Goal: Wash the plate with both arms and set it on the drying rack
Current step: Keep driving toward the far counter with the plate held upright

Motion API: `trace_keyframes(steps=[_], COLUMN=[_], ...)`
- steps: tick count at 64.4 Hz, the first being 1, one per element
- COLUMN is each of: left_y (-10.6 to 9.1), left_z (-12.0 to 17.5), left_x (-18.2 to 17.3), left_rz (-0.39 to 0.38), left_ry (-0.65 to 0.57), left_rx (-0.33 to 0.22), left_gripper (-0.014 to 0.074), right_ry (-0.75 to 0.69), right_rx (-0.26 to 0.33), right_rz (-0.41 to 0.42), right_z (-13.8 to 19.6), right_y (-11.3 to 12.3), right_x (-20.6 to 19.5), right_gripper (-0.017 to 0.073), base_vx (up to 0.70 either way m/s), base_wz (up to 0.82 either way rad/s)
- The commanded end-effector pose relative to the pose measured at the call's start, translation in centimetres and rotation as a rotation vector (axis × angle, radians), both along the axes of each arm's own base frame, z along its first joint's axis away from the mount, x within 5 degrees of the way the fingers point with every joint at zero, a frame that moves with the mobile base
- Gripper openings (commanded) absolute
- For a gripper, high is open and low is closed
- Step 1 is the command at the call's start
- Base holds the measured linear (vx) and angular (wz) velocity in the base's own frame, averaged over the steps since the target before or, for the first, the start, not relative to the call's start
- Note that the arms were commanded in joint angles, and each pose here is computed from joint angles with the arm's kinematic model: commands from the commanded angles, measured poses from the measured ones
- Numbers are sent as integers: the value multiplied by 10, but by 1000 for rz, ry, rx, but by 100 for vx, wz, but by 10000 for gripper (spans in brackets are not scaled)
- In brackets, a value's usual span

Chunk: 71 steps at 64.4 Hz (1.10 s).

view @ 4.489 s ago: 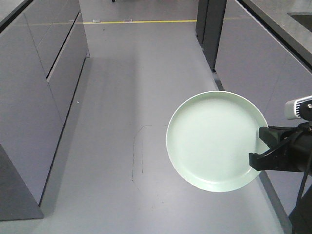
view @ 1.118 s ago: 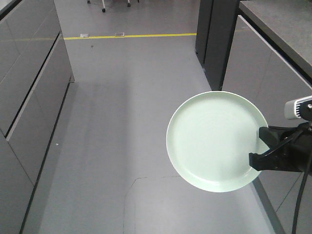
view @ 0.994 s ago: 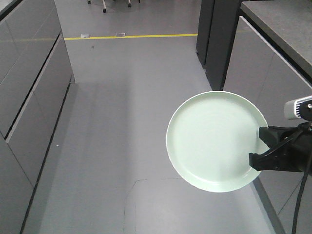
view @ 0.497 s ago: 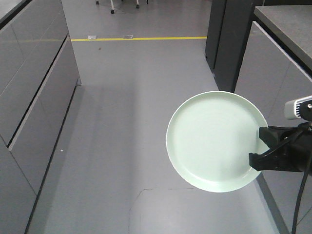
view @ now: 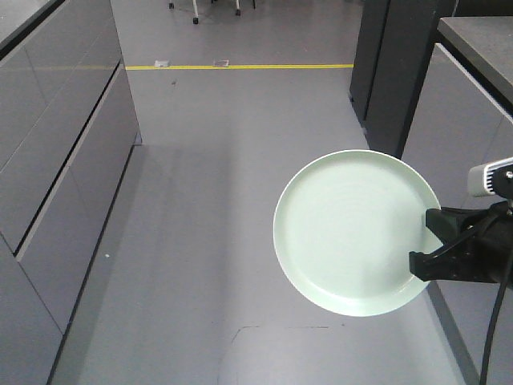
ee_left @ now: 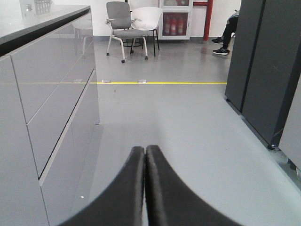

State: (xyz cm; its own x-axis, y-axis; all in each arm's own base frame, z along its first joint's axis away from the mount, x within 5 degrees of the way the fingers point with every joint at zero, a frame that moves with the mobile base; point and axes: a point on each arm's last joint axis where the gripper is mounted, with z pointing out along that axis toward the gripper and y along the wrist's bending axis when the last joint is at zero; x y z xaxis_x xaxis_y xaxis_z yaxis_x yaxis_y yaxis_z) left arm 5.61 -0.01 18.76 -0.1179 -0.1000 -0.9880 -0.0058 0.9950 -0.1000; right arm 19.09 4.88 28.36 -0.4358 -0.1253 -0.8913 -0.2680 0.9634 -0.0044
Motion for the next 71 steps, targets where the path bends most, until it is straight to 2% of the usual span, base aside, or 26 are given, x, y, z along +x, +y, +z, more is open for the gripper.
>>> trace_keyframes(steps=[1, 71], left_y=[-1, -1], left_z=[2, 2], left_x=[0, 0], left_rz=[-11, -11], left_ry=[-68, -68], left_rx=[-2, -2], left_gripper=[3, 3], right_ry=[-113, -113], right_rx=[20, 20], right_rz=[-12, -12], right_z=[18, 18], right_y=[-1, -1], right_x=[3, 3], right_gripper=[-5, -5], base_vx=[13, 13], base_wz=[5, 1])
